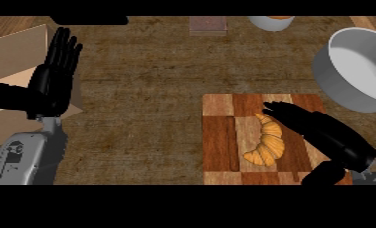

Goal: Pick the croissant from the cutting board and place it in the pot

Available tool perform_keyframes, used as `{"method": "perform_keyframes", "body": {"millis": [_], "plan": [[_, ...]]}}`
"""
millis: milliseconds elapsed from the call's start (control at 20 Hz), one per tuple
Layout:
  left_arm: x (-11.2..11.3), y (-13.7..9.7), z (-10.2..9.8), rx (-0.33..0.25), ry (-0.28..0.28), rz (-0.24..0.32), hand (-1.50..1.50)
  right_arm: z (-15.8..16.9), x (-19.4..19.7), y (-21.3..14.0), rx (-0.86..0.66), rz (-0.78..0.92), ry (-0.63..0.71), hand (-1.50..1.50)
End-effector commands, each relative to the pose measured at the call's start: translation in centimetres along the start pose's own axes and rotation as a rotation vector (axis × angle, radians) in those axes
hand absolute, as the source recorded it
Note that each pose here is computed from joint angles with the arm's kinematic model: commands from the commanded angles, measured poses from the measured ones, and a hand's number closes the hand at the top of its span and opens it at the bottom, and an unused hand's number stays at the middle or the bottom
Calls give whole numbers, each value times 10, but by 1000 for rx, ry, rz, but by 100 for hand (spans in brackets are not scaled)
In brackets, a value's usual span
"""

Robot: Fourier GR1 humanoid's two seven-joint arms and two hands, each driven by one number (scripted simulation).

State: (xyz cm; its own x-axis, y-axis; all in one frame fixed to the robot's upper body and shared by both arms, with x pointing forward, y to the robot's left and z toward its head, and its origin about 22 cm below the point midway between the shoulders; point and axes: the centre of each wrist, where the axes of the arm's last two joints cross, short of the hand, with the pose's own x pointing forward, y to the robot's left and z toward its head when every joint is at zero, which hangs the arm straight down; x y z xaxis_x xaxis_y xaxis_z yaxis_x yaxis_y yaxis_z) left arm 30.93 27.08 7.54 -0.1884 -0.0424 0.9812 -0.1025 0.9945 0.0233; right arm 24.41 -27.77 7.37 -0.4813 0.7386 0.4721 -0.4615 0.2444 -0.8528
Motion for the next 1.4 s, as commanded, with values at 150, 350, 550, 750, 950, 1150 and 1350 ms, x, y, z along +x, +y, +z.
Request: {"method": "perform_keyframes", "body": {"millis": [150,350,550,750,950,1150,1350], "plan": [[0,4,7,-3,8,0,0,-16,-7,25,9,62,103,-150],[6,5,14,-5,-11,-4,0,-30,-3,27,5,22,98,-150],[8,-18,9,-6,-3,-3,0,-39,-16,41,6,38,77,-150],[14,1,6,1,-7,-4,0,-59,-4,60,32,43,55,-150],[20,-6,7,6,6,4,0,-54,-40,55,35,7,50,-150],[3,0,18,-4,-8,-4,0,-69,-17,61,61,89,-110,150],[3,1,9,-11,-1,-4,0,-83,13,83,22,126,-144,150]]}}
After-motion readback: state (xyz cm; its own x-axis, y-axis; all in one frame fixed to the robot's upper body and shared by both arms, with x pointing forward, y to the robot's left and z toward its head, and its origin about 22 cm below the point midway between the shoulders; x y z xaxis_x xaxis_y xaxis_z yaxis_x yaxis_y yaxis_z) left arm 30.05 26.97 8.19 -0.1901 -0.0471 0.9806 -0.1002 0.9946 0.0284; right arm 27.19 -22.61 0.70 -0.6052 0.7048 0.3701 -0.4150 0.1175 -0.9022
